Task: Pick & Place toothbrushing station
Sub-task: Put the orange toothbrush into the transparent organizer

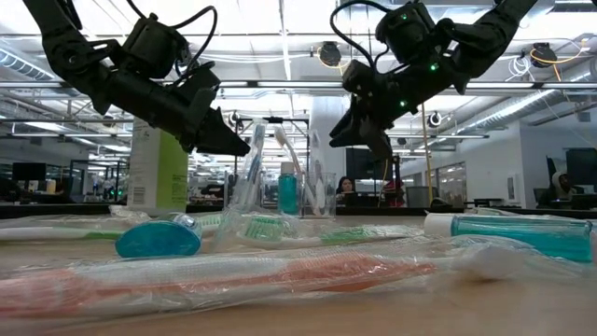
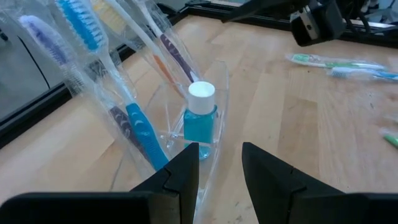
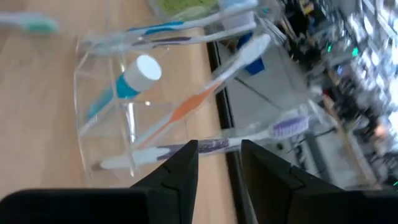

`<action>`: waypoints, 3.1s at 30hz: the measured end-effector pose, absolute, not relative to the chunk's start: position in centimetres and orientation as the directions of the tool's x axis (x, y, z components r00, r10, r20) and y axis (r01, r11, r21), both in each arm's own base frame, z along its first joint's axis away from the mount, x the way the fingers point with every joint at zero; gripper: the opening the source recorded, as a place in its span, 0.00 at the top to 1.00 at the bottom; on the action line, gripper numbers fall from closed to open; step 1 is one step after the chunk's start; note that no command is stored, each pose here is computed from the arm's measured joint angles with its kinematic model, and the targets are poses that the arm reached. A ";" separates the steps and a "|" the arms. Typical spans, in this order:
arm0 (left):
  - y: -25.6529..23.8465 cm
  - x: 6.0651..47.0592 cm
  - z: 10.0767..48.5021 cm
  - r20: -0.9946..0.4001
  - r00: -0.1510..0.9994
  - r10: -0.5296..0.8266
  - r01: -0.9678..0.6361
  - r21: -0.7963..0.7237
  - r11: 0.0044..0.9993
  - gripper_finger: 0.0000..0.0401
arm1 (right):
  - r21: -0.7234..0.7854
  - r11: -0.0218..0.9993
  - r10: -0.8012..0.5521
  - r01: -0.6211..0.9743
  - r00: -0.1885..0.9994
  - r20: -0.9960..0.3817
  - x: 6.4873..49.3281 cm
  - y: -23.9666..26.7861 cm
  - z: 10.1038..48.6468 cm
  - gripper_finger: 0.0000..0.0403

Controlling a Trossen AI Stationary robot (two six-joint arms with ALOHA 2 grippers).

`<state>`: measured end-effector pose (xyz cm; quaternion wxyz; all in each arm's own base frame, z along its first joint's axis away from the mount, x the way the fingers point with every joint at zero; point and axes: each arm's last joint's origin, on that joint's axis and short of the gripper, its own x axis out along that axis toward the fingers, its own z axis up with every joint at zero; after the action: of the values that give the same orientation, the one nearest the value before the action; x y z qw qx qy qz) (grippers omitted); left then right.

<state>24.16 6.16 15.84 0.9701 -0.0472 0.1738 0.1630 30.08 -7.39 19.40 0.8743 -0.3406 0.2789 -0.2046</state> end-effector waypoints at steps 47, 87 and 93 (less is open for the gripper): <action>5.3 24.5 16.1 -0.327 0.922 0.205 -0.249 -0.098 0.964 0.68 | -0.237 0.970 -0.144 0.051 0.909 -0.390 30.6 -5.7 19.2 0.73; -3.1 21.6 18.1 -0.917 0.157 0.366 -0.987 -0.161 0.020 0.68 | -0.351 0.936 -0.148 0.035 0.942 -0.301 30.9 -5.8 20.1 0.73; -2.2 21.1 17.7 -0.911 0.060 0.408 -0.940 -0.189 -0.283 0.68 | -0.351 0.936 -0.147 0.034 0.943 -0.299 30.9 -5.8 20.1 0.73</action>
<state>21.12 -2.17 17.74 0.5348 -0.4940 0.2691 0.6305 30.90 -5.76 20.08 0.9703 -0.1730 0.1623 -0.0465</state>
